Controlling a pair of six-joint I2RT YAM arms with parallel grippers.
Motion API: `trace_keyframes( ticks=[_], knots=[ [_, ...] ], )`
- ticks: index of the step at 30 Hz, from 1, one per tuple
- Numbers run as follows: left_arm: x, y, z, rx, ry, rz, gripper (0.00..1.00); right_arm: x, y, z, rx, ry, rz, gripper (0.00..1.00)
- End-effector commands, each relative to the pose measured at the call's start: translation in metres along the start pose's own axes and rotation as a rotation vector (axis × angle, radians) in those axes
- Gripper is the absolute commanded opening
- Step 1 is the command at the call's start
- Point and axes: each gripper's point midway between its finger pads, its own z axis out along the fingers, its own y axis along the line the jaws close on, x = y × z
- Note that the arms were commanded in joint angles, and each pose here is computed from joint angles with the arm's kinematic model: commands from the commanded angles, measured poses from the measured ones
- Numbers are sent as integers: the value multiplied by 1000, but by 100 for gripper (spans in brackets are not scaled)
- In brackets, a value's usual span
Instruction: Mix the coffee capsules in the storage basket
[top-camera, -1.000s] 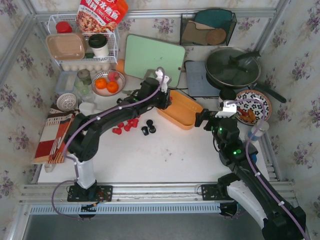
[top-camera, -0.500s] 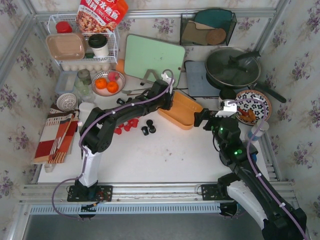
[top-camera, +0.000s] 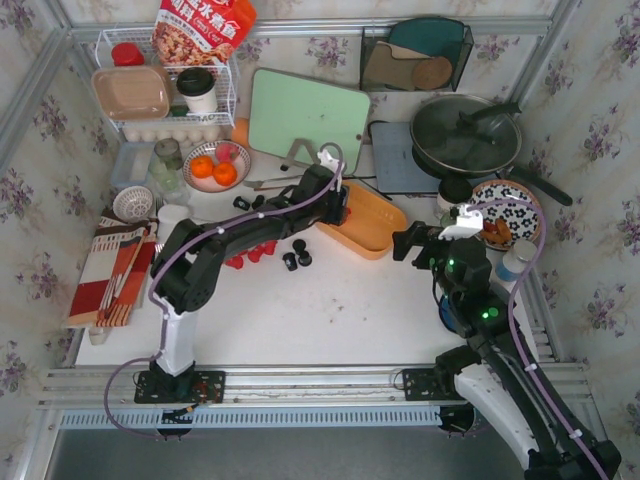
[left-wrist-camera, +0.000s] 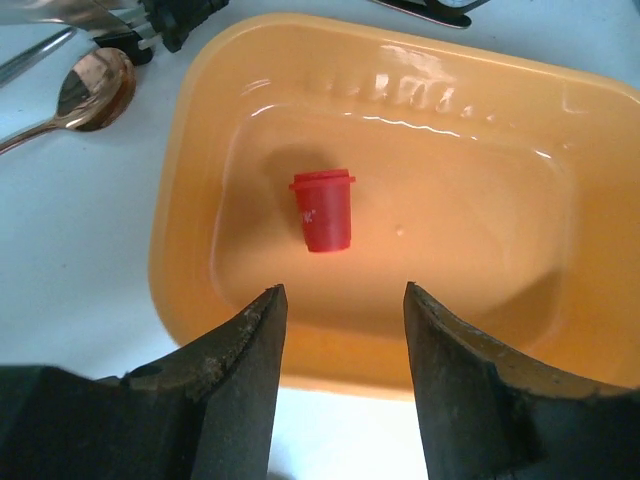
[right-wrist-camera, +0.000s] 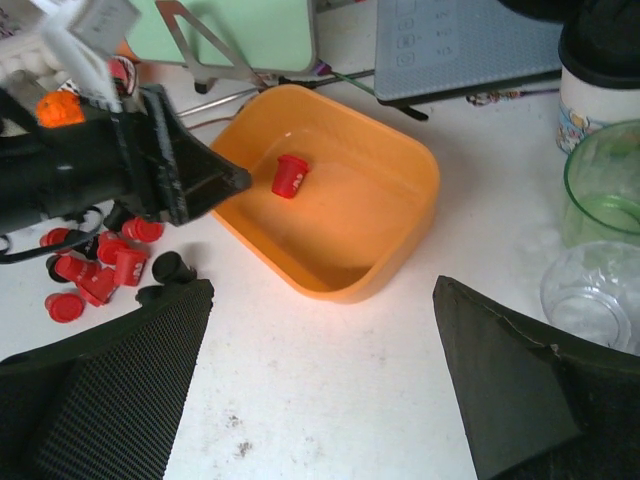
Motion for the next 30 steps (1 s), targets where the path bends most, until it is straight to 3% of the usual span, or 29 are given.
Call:
trace_keyframes(
  ticks=[1, 8, 16, 21, 26, 30],
  knots=[
    [-13, -1, -20, 18, -63, 4, 53, 15, -9, -5, 40, 42, 38, 100],
    [-1, 15, -82, -57, 5, 13, 53, 40, -21, -1, 65, 84, 8, 100],
    [6, 29, -159, -117, 53, -17, 54, 36, -30, 13, 112, 60, -76, 100],
    [6, 51, -209, -143, 28, -173, 89, 37, -15, 31, 58, 60, -88, 100],
    [4, 71, -253, -104, -20, -302, 93, 50, 11, 47, 5, 81, -130, 98],
    [9, 83, -285, -156, -15, -226, 94, 63, 49, 58, -64, 102, -184, 96]
  ],
)
